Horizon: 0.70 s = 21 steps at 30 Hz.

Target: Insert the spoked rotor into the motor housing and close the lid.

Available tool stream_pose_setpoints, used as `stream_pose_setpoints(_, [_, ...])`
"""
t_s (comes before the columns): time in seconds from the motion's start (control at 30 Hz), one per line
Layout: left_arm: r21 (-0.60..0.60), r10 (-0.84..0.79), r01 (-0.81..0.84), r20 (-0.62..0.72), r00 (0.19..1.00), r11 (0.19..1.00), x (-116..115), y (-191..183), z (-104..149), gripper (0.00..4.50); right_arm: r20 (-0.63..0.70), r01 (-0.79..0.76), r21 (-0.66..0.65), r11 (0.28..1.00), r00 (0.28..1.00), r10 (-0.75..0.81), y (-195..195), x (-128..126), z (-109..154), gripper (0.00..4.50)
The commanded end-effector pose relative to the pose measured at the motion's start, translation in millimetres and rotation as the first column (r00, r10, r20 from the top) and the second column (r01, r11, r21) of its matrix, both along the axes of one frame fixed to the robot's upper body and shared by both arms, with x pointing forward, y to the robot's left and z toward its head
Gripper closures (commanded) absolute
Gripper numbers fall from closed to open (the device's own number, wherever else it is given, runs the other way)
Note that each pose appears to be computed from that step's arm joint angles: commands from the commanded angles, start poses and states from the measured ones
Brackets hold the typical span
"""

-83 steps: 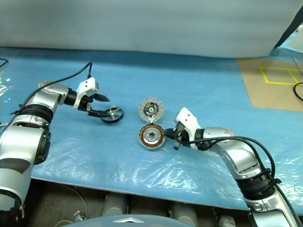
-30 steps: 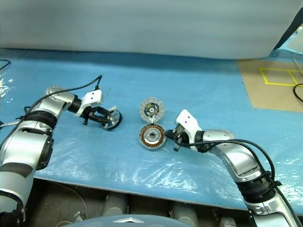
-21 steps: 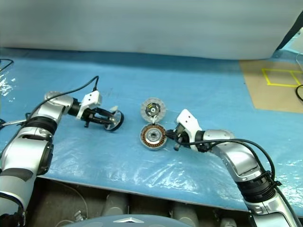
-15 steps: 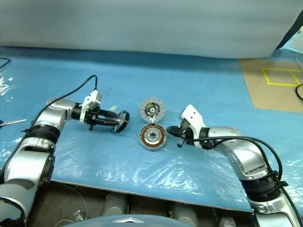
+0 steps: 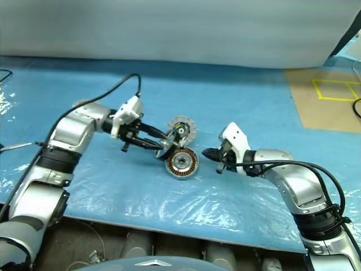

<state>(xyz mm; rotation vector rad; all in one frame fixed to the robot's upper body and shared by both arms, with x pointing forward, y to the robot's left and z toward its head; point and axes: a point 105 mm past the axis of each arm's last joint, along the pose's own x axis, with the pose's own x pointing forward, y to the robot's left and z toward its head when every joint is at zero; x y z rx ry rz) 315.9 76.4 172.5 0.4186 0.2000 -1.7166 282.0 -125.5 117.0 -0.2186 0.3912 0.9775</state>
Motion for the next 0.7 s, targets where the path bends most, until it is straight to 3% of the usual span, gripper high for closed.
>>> stream_pose_setpoints(0.03, [0.046, -0.043, 0.042, 0.028, 0.999, 0.998, 2, -7, -7, 3.15, 0.032, 0.011, -0.004, 1.000, 0.999, -0.011, -1, -2, 6, 4.50])
stream_pose_setpoints(0.23, [0.123, -0.062, 0.058, 0.028, 0.998, 0.991, 6, -3, -24, 3.15, 0.025, 0.045, -0.008, 0.999, 0.999, -0.045, -5, -6, 3, 4.50])
stream_pose_setpoints(0.7, [0.084, -0.085, 0.082, 0.037, 0.996, 0.993, 10, -16, -23, 3.15, 0.025, 0.074, -0.024, 0.997, 0.997, -0.074, -7, -11, -1, 4.50])
